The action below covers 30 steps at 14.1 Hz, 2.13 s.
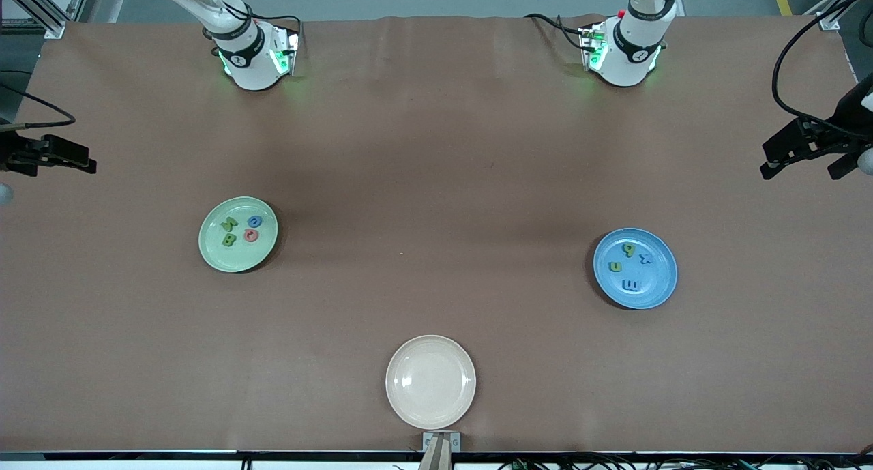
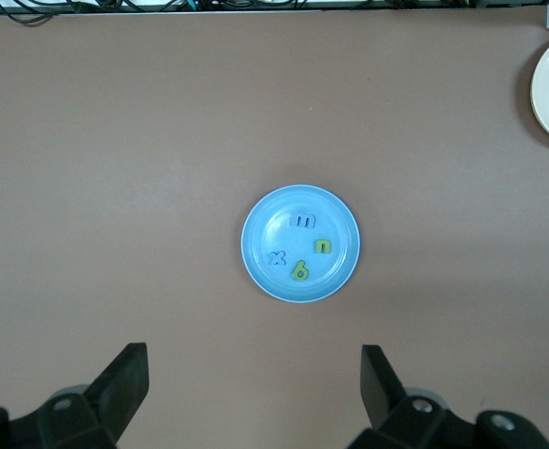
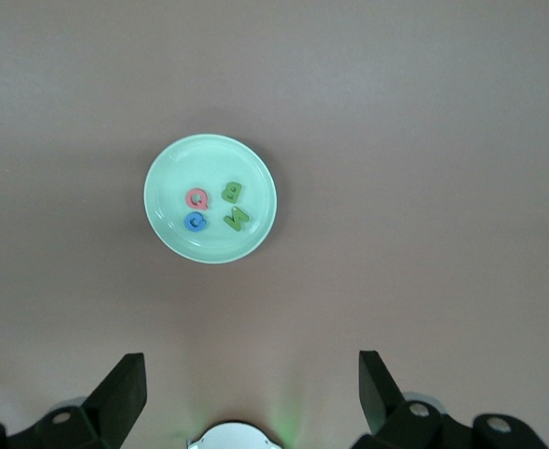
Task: Sort upper and lower case letters into plates
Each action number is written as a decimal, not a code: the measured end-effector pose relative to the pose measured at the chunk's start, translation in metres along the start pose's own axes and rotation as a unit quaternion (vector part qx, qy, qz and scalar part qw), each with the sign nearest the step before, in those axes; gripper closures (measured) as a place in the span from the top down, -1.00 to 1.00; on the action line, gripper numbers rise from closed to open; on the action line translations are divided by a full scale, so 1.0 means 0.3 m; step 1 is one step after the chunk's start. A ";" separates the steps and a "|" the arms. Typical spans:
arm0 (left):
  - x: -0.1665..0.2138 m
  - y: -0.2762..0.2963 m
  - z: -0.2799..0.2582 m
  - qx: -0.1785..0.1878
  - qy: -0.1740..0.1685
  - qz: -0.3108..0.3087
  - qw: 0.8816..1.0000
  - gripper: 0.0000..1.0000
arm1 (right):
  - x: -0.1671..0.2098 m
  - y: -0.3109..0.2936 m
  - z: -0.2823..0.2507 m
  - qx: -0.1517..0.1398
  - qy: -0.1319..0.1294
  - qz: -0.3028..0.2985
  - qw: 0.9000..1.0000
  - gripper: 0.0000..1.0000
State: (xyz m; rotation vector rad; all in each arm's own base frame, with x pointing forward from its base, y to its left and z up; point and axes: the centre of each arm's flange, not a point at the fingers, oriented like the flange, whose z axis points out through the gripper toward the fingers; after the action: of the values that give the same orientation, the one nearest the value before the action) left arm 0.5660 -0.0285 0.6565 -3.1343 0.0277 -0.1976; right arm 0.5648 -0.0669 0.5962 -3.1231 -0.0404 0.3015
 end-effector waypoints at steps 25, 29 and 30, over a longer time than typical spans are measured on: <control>-0.003 -0.001 0.003 -0.002 -0.005 -0.001 1.000 1.00 | -0.184 -0.106 -0.114 0.002 0.062 0.023 0.998 1.00; -0.003 -0.007 0.004 -0.002 -0.005 -0.002 1.000 1.00 | -0.186 -0.103 -0.113 0.008 0.062 0.028 0.998 1.00; -0.003 -0.007 0.004 -0.002 -0.005 -0.002 1.000 1.00 | -0.186 -0.102 -0.113 0.015 0.062 0.028 0.998 1.00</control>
State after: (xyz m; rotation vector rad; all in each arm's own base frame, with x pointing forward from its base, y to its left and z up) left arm 0.5654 -0.0264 0.6552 -3.1390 0.0205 -0.1826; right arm 0.5159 -0.0377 0.6404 -3.1099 0.0521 0.1059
